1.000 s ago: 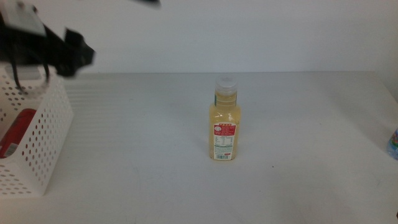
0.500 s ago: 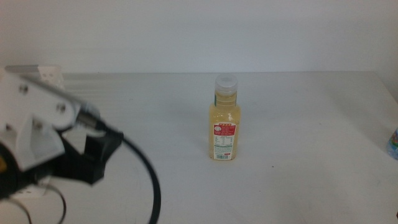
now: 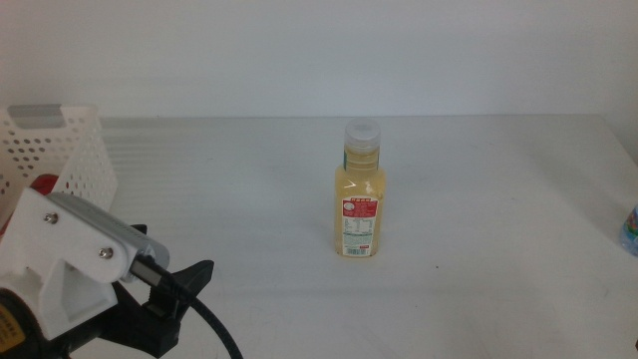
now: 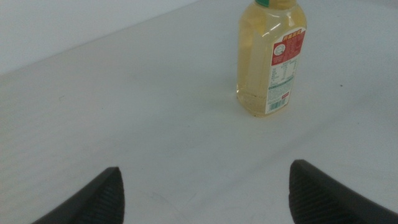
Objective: Use arms to grab the bottles and put them into the dustbin to the left of the table.
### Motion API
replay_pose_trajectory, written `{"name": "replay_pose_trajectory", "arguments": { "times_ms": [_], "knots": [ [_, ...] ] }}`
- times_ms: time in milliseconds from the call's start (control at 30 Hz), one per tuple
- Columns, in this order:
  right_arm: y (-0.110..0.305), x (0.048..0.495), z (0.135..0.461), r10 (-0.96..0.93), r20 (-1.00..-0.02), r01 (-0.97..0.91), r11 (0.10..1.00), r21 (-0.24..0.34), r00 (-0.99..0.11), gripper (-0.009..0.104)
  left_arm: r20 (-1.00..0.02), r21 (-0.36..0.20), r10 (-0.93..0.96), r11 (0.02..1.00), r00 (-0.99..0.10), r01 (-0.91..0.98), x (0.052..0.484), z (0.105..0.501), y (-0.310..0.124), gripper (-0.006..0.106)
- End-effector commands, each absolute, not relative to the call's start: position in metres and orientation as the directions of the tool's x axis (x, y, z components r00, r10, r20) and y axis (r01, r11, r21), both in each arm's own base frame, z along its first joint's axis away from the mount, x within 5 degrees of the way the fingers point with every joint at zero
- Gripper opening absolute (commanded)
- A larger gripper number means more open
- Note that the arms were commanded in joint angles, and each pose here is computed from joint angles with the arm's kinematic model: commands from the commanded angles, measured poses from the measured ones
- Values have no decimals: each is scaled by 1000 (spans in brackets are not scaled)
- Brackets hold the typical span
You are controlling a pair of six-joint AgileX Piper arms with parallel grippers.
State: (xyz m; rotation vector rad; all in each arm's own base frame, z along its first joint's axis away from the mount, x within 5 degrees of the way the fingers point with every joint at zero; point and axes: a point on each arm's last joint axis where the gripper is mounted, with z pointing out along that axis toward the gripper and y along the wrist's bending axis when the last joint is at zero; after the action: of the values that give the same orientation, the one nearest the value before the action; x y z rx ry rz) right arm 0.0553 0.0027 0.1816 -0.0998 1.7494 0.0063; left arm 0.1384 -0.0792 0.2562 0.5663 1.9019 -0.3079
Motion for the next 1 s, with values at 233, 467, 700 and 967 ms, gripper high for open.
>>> {"name": "replay_pose_trajectory", "arguments": {
  "times_ms": [233,467,700,967],
  "knots": [
    [3,54,192,-75,-995,-66,995,-70,-69,77,-980,27,116,880,-159,474,150,278,-82,89],
    [3,54,192,-75,-995,-66,995,-70,-69,77,-987,-38,33,898,-154,439,170,270,-91,89],
    [3,54,192,-75,-995,-66,995,-70,-69,77,-988,-55,17,891,-154,450,191,252,-104,89],
    [3,54,192,-75,-995,-66,995,-70,-69,77,-994,-71,-14,841,-110,536,206,235,-123,89]
  ]
}}
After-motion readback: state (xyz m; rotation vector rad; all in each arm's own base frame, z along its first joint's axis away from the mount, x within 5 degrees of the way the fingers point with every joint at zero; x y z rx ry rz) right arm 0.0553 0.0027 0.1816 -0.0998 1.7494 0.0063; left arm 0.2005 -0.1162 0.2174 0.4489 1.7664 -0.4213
